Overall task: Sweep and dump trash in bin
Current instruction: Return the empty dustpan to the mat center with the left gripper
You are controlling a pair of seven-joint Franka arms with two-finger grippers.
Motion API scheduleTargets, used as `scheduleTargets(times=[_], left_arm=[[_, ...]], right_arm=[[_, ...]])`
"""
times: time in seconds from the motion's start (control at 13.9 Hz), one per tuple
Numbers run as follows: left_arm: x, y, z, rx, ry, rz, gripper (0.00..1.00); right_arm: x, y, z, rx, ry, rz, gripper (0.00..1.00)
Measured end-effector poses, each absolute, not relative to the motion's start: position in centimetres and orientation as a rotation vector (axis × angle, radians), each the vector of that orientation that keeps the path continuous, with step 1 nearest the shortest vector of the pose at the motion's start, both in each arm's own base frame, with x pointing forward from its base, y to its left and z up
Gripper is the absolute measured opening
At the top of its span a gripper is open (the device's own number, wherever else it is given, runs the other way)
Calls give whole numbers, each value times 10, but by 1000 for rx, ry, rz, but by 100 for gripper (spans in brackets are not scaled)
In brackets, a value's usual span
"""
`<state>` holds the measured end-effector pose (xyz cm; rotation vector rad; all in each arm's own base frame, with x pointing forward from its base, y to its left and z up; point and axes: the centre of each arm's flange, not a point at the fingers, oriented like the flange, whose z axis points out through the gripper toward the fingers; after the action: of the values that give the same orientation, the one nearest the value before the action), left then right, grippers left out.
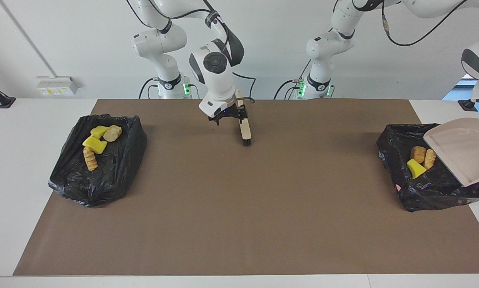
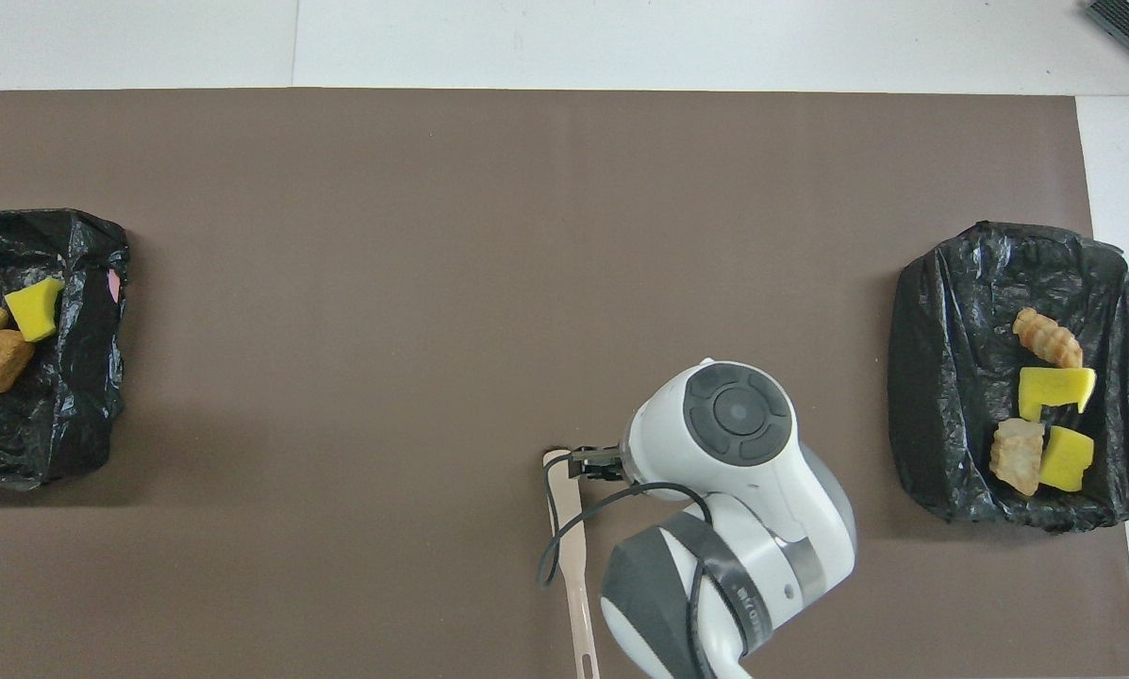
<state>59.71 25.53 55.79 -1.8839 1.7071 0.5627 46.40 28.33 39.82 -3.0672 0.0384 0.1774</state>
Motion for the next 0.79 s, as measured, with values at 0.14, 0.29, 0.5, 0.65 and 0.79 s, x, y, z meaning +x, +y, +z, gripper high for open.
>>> scheduleTargets(times=[0.14, 0.29, 0.5, 0.65, 0.79], left_arm=[[606, 231, 561, -1899, 1736, 503, 32], [613, 204, 558, -1971, 1732, 435, 32], [617, 170, 548, -2162, 1636, 340, 32], [622, 120, 536, -2288, 1531, 282, 32], [625, 53, 519, -2414, 1436, 227, 32]], right_arm=[[491, 249, 411, -3109, 79, 90, 100], [508, 232, 429, -3135, 85, 21, 100], [520, 225, 466, -3159, 92, -13, 100], [533, 204, 504, -3165, 128, -35, 100], [544, 172, 549, -3163, 152, -59, 100]])
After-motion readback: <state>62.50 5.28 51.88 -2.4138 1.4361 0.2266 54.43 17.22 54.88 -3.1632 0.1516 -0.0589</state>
